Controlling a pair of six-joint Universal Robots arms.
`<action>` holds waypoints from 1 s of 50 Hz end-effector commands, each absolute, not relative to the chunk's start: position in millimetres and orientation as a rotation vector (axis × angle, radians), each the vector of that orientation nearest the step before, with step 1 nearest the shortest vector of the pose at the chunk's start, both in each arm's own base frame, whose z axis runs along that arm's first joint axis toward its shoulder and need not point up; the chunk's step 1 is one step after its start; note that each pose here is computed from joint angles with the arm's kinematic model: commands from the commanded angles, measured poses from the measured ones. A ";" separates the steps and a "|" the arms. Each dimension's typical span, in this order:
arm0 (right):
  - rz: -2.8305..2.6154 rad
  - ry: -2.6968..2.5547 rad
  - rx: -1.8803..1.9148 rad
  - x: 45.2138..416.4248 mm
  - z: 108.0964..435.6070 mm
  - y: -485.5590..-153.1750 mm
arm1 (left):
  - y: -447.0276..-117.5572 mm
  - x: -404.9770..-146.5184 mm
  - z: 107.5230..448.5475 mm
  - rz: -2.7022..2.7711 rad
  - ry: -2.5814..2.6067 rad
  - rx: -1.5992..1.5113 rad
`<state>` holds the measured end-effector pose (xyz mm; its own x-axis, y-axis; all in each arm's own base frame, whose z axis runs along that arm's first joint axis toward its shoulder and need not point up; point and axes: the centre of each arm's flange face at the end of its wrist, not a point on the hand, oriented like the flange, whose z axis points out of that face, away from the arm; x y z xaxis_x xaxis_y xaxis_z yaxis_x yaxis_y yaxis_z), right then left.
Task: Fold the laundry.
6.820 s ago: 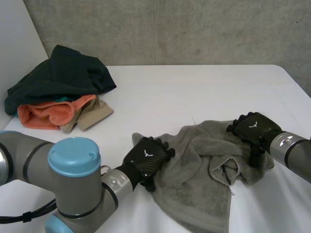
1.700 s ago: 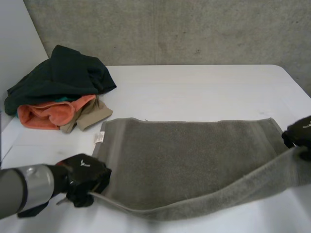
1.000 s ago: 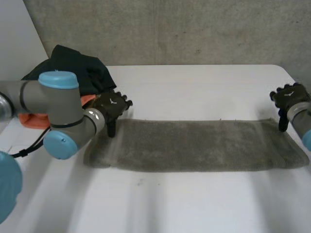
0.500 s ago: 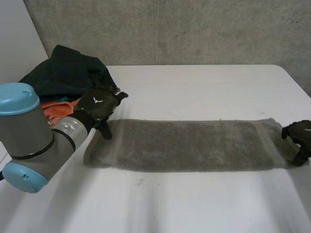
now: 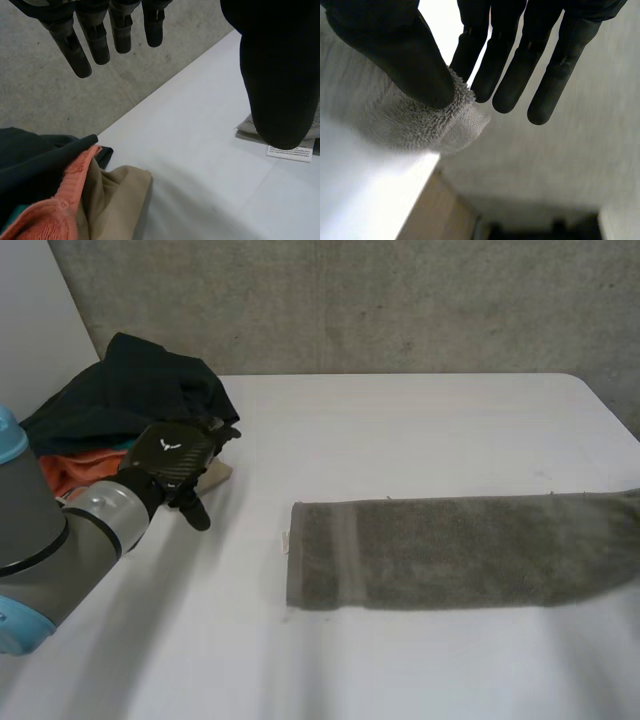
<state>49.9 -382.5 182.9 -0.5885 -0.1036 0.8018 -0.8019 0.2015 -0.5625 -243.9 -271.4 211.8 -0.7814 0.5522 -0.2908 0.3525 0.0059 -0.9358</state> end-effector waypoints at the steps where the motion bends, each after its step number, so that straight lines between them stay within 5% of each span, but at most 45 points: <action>1: 1.962 -1.437 1.395 219.9 218.8 -309.4 | -272.5 -237.9 209.5 1.870 -2.134 -0.943; 8: 2.109 -1.249 1.943 320.6 166.4 -203.5 | -265.8 -238.0 206.9 1.839 -2.142 -0.941; 15: 1.828 -1.336 2.168 335.6 125.2 -173.1 | -257.8 -244.1 203.0 1.811 -2.133 -0.965; 18: 1.888 -1.428 2.078 334.7 134.8 -180.1 | -256.1 -247.0 205.3 1.818 -2.117 -0.972; 24: 2.213 -1.817 1.588 301.8 206.2 -215.4 | -253.2 -251.0 211.4 1.838 -2.088 -0.981; 33: 1.686 -2.473 1.270 221.2 168.4 -242.1 | -245.2 -260.0 209.9 1.828 -2.055 -1.009; 39: 1.500 -2.404 1.223 182.9 143.4 -266.3 | -242.0 -263.5 201.9 1.794 -2.064 -1.029; 43: 1.605 -2.230 1.199 186.9 148.4 -281.8 | -240.9 -263.5 200.3 1.784 -2.071 -1.029; 50: 2.040 -1.836 1.361 264.0 196.9 -251.8 | -239.5 -259.3 210.1 1.813 -2.066 -1.011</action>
<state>205.7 -278.2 159.9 -0.6493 -0.4982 0.5746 -0.6657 0.0069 -0.7462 -262.9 -240.8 202.5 -0.7320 0.6249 -0.2715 0.3578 0.0136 -0.9337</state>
